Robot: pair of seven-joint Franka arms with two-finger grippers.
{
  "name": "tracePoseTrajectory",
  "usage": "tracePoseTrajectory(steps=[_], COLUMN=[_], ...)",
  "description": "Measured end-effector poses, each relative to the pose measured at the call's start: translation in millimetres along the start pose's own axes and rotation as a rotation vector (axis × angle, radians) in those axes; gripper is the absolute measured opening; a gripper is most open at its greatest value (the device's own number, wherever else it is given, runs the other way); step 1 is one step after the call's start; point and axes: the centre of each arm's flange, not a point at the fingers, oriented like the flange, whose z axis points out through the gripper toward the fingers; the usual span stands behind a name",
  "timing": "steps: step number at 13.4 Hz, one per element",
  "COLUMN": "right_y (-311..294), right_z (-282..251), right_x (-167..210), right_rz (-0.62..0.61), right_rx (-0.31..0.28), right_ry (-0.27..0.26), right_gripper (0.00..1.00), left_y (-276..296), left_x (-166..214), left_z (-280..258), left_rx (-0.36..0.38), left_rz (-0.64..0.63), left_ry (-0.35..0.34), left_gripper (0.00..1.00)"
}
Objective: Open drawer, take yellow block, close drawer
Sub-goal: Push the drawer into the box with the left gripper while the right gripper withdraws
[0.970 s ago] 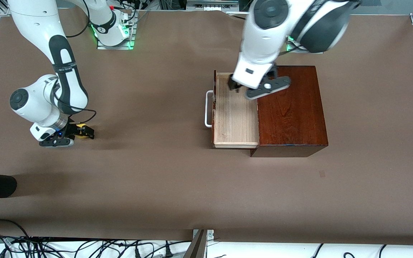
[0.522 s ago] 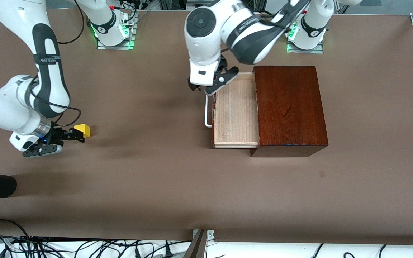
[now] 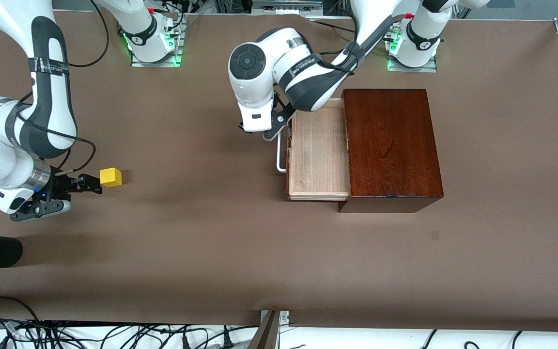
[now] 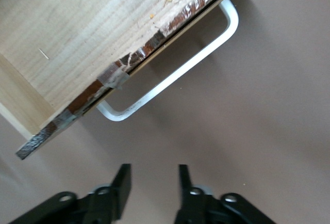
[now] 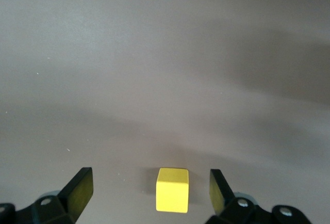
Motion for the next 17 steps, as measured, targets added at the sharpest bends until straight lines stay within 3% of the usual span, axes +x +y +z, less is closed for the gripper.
tracePoseTrajectory(steps=[3, 4, 11, 17], right_y=[-8, -12, -57, -53], right_z=[-12, -15, -94, -185], right_x=[6, 7, -12, -64], right_rz=[0.02, 0.02, 0.09, 0.153], right_rx=[-0.034, -0.041, -0.061, -0.042], right_ry=[-0.019, -0.023, -0.045, -0.024], right_gripper=[1.0, 1.0, 1.0, 1.0], left_y=[9, 11, 17, 18], left_x=[10, 14, 40, 44], left_z=[28, 34, 45, 47], left_rx=[0.015, 0.015, 0.03, 0.026], left_rz=[-0.002, -0.003, -0.037, -0.026], left_ry=[0.044, 0.06, 0.101, 0.16], left_gripper=[0.06, 0.01, 0.01, 0.01])
